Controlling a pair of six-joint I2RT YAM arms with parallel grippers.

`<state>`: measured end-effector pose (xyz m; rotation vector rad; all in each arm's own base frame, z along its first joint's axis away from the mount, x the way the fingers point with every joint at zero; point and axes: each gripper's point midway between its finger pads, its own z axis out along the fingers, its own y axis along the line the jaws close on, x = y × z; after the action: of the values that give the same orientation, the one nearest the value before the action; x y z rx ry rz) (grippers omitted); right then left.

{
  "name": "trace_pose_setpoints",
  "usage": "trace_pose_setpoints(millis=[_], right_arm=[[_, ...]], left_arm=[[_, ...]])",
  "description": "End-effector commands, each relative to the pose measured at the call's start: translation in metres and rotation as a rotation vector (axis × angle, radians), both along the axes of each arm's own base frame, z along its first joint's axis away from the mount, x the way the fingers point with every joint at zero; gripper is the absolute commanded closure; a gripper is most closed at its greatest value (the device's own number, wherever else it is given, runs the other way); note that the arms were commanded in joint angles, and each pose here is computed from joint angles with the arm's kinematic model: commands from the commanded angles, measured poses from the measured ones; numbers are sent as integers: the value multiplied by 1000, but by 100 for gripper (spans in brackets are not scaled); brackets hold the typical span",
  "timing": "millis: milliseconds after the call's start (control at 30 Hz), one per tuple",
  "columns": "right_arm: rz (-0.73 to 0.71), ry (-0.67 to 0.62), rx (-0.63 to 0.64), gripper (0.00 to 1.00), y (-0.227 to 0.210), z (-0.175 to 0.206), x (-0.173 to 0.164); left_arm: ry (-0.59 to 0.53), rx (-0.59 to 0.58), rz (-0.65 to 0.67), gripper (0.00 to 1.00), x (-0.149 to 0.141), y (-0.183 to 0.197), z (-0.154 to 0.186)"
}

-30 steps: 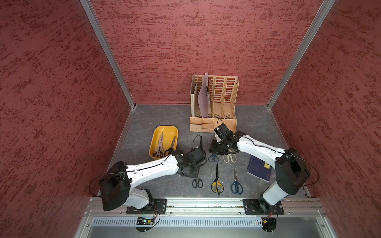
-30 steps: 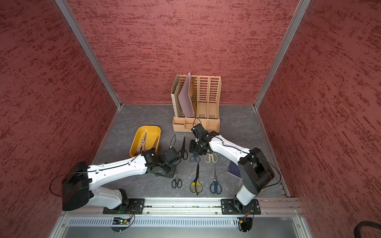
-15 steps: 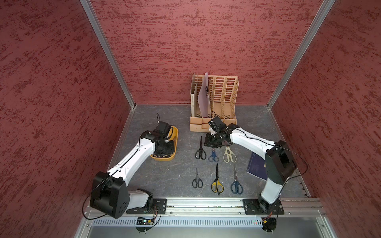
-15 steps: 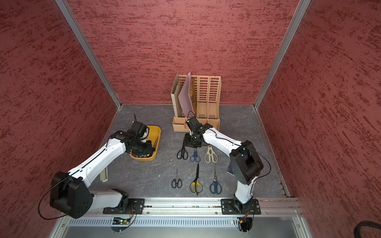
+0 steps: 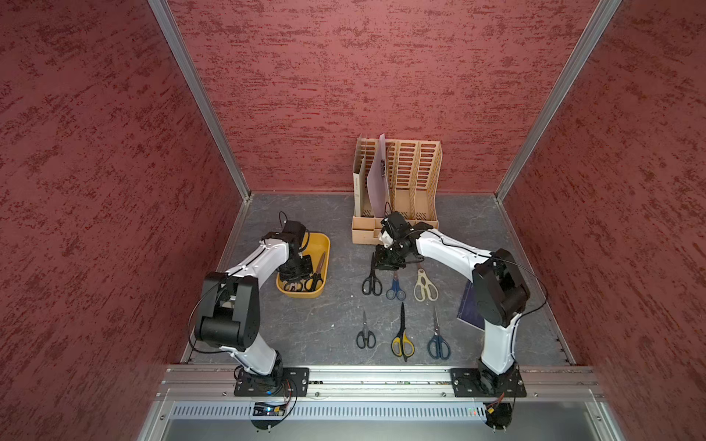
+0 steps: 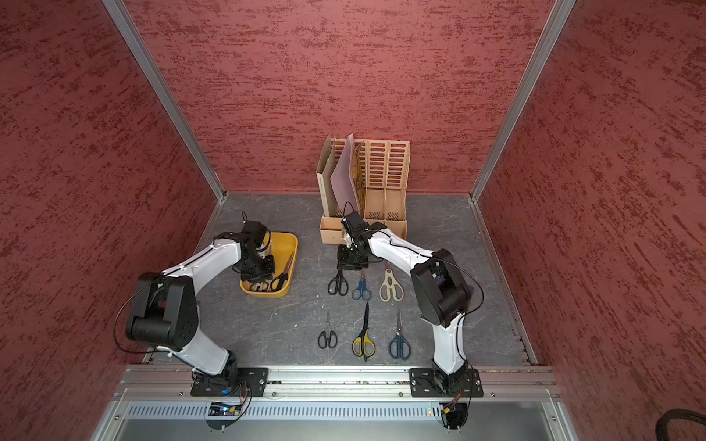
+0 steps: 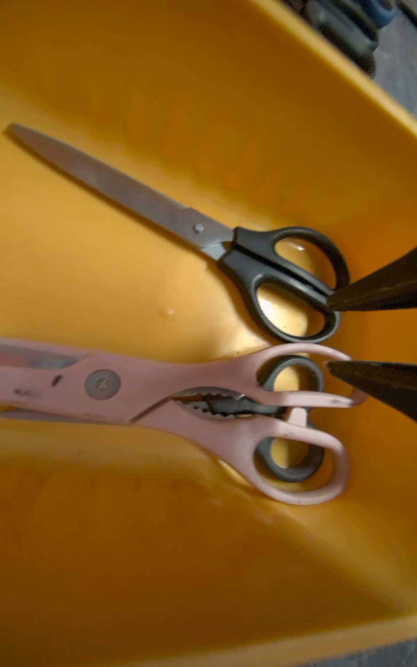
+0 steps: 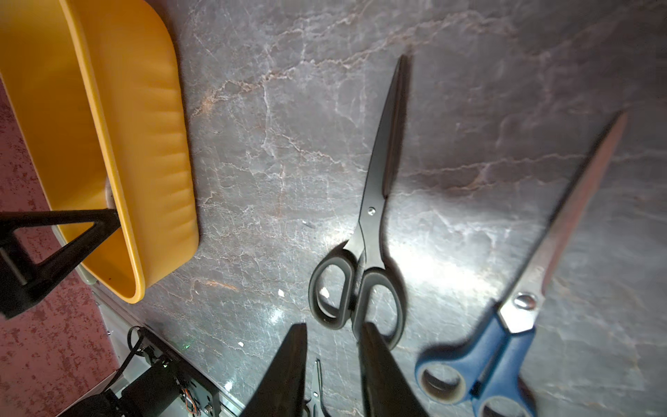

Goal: Take the scissors out of the storage box
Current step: Pick up the scissors from the storage box.

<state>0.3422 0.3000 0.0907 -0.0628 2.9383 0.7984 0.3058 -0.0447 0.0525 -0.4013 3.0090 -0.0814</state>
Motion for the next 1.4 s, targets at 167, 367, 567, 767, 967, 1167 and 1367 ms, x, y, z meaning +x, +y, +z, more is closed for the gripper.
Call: trace_pose_setpoints(millis=[167, 367, 567, 767, 967, 1167, 1367], right_arm=[[-7, 26, 32, 71, -17, 0, 20], [-19, 41, 27, 71, -27, -5, 28], [-30, 40, 23, 71, -33, -5, 32], [-34, 44, 22, 71, -34, -5, 32], [-40, 59, 35, 71, -32, -7, 32], [-39, 62, 35, 71, -32, -7, 30], [-43, 69, 30, 71, -35, -10, 26]], left_arm=[[-17, 78, 31, 72, 30, 12, -16], [3, 79, 27, 72, 45, 5, -29], [48, 101, 22, 73, 41, 5, -35], [17, 124, 23, 71, 29, 11, -3], [7, 144, 7, 71, 10, 12, 7], [18, 113, 11, 71, 2, 1, -5], [48, 124, 8, 72, 3, -8, -24]])
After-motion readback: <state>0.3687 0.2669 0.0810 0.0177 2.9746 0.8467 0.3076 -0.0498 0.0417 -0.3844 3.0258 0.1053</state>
